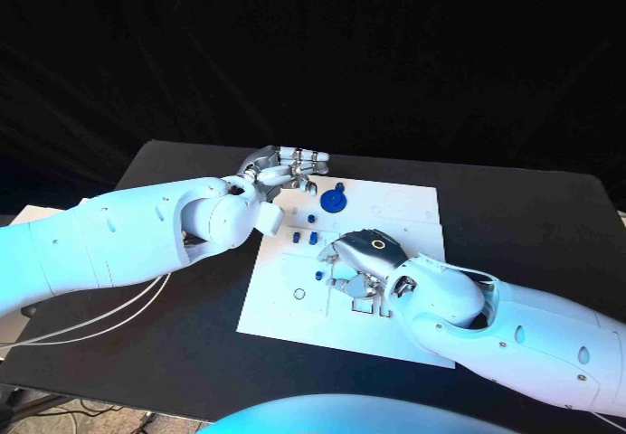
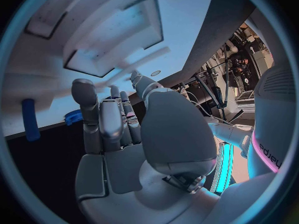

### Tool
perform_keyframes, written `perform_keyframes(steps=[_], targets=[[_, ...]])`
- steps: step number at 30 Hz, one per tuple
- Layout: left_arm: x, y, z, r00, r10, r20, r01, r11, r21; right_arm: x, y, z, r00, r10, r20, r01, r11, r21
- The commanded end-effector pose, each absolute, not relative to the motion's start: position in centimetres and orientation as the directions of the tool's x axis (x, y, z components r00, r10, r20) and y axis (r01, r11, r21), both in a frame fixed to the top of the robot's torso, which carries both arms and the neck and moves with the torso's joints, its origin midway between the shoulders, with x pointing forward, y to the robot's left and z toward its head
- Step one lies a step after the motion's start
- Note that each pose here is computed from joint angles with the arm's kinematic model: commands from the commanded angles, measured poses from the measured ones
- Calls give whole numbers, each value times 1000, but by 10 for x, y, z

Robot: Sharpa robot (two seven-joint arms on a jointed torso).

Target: Assemble the parts on the task board

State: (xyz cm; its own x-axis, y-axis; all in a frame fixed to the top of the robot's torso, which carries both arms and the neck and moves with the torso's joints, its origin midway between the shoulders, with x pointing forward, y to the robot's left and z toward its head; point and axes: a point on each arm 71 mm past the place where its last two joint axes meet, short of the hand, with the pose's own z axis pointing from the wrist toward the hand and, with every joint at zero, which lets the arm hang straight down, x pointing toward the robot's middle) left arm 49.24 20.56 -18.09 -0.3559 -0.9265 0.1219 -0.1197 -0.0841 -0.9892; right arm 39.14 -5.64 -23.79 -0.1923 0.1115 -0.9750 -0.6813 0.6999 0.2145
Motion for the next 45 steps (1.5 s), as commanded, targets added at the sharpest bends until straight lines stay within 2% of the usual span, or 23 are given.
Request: perform_keyframes(steps=[1, 6, 10, 16, 23, 34, 45], targets=[[492, 205, -180, -370, -921, 124, -118, -86, -989, 390, -63, -227, -124, 222, -967, -664, 706, 247], [493, 207, -181, -365, -923, 122, -118, -84, -989, 388, -76, -215, -115, 276, -954, -647, 708, 283], [494, 208, -181, -362, -924, 121, -119, -83, -989, 391, -98, -199, -103, 281, -954, -617, 734, 283], [494, 209, -181, -363, -924, 121, -119, -83, -989, 401, -130, -182, -106, 195, -975, -569, 793, 220], [494, 207, -181, -366, -922, 123, -118, -85, -989, 416, -154, -186, -190, 100, -977, -523, 832, 187], [494, 206, -181, -369, -921, 124, -117, -86, -989, 424, -155, -194, -235, 54, -971, -524, 834, 173], [494, 205, -181, -371, -920, 125, -119, -86, -989, 428, -146, -199, -235, 51, -971, -541, 823, 174]])
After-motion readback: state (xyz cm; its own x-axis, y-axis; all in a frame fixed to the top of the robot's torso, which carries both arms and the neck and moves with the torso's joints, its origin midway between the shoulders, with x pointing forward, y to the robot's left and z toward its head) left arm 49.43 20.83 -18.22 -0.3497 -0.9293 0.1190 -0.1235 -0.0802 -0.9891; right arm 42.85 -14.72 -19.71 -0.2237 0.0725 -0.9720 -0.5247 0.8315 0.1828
